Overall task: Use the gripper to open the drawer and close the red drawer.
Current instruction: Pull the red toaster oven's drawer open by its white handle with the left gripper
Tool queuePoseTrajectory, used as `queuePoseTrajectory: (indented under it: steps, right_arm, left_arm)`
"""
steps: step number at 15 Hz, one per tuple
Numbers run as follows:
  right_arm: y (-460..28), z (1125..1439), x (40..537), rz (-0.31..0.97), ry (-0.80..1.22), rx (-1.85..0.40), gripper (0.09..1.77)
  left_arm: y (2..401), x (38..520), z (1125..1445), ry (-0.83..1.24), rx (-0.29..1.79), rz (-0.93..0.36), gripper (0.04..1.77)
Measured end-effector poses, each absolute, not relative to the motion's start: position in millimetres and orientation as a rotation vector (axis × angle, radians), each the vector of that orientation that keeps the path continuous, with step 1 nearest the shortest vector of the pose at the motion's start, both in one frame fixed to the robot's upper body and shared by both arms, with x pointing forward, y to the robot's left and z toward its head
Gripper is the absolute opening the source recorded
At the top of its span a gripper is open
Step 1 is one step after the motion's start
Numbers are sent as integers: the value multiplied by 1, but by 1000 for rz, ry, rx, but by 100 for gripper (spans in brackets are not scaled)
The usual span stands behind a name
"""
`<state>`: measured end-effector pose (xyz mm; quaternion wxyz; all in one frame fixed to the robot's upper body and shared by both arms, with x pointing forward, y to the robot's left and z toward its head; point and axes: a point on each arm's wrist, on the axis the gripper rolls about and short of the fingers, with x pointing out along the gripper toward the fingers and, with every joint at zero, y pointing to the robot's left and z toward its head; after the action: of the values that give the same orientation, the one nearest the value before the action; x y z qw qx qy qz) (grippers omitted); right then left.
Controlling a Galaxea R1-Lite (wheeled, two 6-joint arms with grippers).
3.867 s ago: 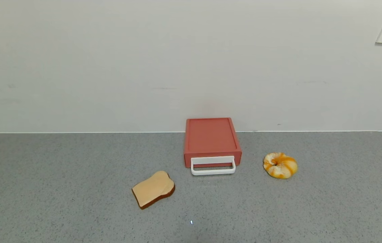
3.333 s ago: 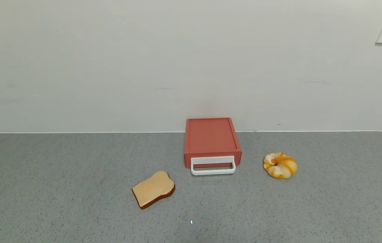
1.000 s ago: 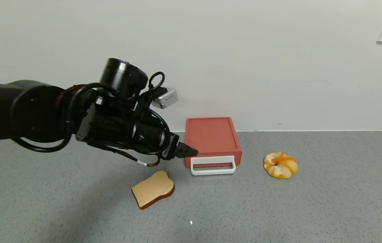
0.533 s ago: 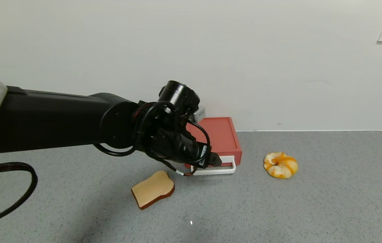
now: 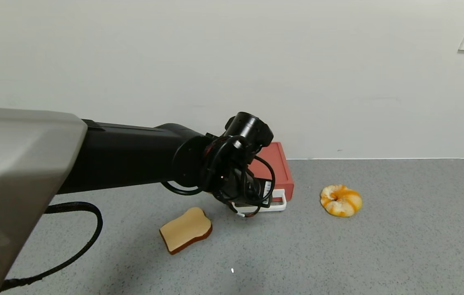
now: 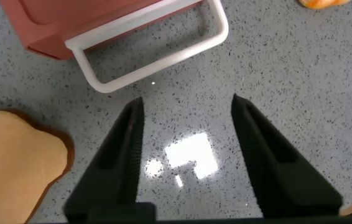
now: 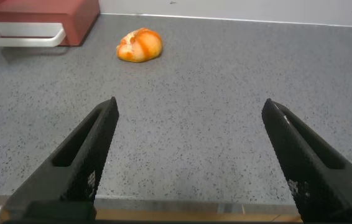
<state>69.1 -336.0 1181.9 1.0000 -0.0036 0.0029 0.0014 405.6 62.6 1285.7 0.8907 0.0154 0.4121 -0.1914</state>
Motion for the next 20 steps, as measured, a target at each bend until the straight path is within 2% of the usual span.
queuePoseTrajectory:
  steps: [2,3,4,11,20]
  right_arm:
    - [-336,1182,69,3,6,-7,170]
    - [-336,1182,69,3,6,-7,170]
    - [-336,1182,69,3,6,-7,170]
    - [-336,1182,69,3,6,-7,170]
    - [-336,1182,69,3,6,-7,170]
  left_arm:
    - [58,408,1283,847,43,-374,82]
    - [56,411,1280,836,50,-353,64]
    - [52,412,1279,825,54,-337,13]
    - [27,429,1262,776,-13,-159,11]
    - [19,442,1233,795,-40,-82,11]
